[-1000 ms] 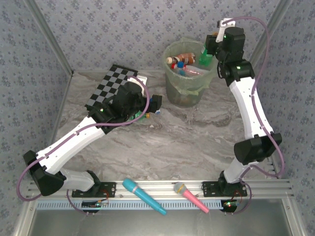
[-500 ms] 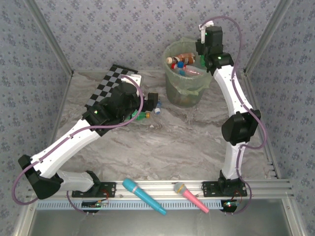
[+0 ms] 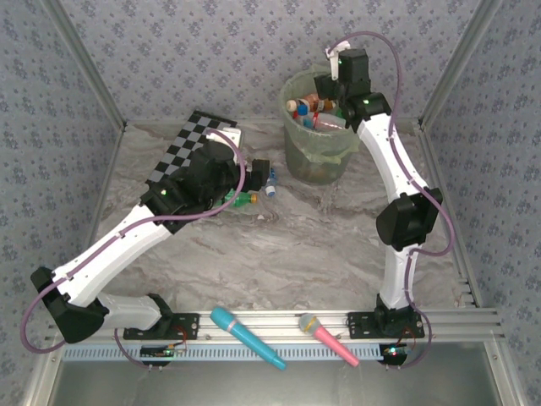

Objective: Put the plastic bottles in the bin

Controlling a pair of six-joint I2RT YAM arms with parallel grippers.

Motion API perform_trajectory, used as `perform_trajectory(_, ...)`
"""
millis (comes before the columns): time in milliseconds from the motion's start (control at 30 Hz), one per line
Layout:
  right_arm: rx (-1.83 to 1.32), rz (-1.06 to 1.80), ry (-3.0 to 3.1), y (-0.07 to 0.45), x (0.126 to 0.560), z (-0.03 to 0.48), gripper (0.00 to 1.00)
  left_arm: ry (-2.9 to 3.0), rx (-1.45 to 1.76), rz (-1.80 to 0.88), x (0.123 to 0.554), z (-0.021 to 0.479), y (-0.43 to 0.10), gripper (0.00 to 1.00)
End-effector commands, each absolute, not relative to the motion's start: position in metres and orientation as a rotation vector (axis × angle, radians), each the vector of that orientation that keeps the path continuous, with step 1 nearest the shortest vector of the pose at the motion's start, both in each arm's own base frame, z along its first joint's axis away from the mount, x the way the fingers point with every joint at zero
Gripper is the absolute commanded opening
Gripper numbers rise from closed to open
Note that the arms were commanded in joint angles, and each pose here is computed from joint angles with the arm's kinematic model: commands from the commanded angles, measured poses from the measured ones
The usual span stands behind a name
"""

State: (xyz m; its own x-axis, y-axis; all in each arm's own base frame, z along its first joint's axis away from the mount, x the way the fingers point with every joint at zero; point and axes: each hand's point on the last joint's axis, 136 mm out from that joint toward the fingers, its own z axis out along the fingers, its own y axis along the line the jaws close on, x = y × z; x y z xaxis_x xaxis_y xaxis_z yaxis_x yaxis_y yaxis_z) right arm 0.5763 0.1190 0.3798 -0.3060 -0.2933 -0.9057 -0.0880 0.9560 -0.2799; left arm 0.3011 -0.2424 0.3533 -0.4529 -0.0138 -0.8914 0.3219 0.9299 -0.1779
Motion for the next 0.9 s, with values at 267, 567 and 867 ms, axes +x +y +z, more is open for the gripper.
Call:
perform_trajectory(267, -0.028, 0.047, 1.919, 0.075, 0.552, 0.412, 0.89, 2.012, 0.166, -0.410, 0.299, 0.353, -0.229, 1.00)
perform_trajectory(567, 0.063, 0.300, 1.967, 0.062, 0.560, 0.394, 0.89, 2.022, 0.156, -0.426, 0.299, 0.349, -0.228, 1.00)
perform_trajectory(867, 0.002, 0.545, 1.997, 0.097, 0.579, 0.377, 0.86, 2.026, 0.147, -0.421, 0.300, 0.349, -0.225, 1.00)
